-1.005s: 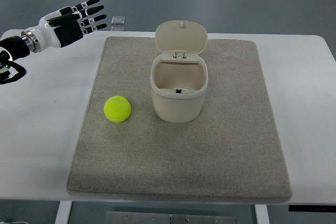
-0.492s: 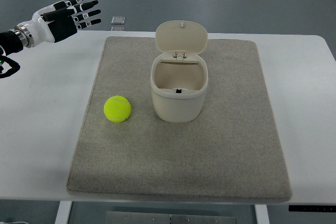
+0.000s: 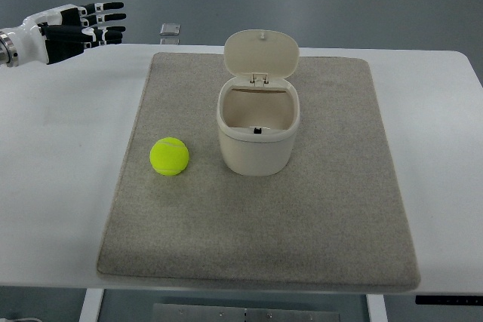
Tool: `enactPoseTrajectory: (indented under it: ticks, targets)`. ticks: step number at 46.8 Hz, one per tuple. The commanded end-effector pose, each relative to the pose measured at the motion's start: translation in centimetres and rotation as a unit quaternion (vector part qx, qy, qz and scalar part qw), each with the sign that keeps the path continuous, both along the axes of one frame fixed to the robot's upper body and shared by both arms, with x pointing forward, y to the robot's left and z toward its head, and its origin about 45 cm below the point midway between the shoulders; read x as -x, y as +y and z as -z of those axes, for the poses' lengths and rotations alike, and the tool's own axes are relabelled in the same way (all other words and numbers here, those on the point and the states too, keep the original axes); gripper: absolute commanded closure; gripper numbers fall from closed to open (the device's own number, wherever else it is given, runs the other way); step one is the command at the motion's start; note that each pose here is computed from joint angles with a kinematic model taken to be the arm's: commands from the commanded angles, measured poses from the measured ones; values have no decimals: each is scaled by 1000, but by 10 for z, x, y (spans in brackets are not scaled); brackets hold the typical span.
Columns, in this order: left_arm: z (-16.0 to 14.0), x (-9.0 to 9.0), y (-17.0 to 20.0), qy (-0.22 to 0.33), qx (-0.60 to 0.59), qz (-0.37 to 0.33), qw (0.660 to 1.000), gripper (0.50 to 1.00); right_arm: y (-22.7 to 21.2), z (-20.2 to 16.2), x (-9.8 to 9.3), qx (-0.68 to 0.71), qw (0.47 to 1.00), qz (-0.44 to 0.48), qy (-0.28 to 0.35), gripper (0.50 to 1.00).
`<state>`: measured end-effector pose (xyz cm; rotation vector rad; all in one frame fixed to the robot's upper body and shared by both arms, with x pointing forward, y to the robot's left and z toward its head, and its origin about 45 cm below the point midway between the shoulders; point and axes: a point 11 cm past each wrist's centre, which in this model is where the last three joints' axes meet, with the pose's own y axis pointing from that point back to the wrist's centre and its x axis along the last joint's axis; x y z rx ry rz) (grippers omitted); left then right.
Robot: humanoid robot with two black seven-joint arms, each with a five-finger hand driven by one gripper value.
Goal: Put tennis ball into box with left hand
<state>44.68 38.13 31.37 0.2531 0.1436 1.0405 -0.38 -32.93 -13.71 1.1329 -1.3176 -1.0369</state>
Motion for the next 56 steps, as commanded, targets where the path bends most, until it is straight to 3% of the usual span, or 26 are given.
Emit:
enactPoseTrajectory:
  ticks: [1, 8, 25, 34, 56]
  targets:
    - [-4, 3, 1, -22, -46, 22, 998, 508, 0, 0, 0, 0, 1000, 0, 0, 599]
    - [-5, 10, 4, -32, -120, 52, 991, 508, 0, 0, 0, 0, 1000, 0, 0, 599]
    - [-17, 49, -7, -86, -278, 176, 941, 508, 0, 0, 0, 0, 1000, 0, 0, 599]
    - [-23, 67, -19, -105, -296, 218, 924, 508, 0, 0, 0, 0, 1000, 0, 0, 599]
    - [-20, 83, -40, -173, -393, 317, 846, 508, 0, 0, 0, 0, 1000, 0, 0, 599]
